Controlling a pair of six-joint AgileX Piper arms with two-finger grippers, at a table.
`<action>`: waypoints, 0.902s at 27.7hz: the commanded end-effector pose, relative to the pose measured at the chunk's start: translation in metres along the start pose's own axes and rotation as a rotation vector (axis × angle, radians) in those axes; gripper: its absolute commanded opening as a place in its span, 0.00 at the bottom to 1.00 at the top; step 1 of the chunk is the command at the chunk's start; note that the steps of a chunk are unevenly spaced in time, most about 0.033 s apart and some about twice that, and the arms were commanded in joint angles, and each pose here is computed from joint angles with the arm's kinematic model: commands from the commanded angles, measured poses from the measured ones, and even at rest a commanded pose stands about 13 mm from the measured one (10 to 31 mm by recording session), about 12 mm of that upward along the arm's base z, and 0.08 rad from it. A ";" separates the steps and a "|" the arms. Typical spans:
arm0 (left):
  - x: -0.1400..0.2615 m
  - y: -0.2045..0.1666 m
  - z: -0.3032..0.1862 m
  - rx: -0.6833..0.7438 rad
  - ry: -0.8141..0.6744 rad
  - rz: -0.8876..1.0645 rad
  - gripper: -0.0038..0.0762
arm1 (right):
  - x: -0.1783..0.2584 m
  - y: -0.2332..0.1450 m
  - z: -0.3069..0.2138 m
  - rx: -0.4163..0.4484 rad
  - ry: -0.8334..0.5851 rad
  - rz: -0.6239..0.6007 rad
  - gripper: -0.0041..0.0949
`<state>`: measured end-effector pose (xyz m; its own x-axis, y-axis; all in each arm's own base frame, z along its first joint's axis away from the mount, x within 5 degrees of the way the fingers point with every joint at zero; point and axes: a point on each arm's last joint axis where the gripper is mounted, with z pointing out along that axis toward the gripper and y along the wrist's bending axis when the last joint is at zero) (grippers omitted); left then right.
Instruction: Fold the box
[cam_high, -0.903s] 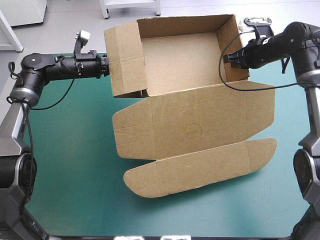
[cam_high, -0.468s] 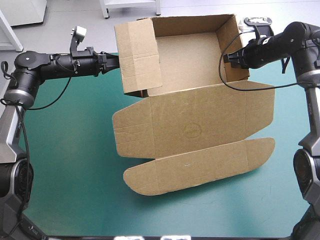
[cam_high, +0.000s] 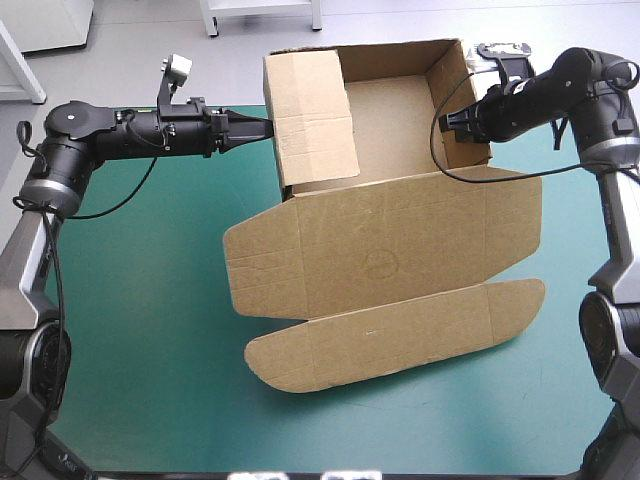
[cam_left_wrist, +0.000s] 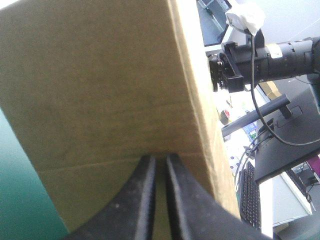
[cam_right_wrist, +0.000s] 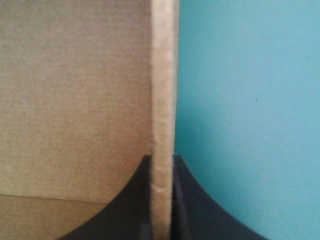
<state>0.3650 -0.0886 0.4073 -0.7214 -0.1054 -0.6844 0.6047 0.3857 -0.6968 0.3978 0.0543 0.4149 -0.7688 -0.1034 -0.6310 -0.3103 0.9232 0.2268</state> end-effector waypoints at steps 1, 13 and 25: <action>-0.005 -0.043 -0.012 0.115 -0.018 0.059 0.32 | -0.006 0.015 -0.030 -0.038 -0.083 -0.009 0.04; -0.010 -0.040 -0.012 0.081 -0.067 0.016 0.72 | -0.006 0.017 -0.018 -0.046 -0.058 -0.010 0.04; -0.003 -0.023 0.015 -0.274 -0.057 -0.038 0.67 | -0.003 0.053 0.000 0.052 -0.030 -0.067 0.04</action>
<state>0.3709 -0.1020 0.3922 -0.7669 -0.1038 -0.6333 0.4568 0.6047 -0.6524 0.4018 0.0948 0.3953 -0.7981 -0.1761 -0.5762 -0.3046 0.9430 0.1338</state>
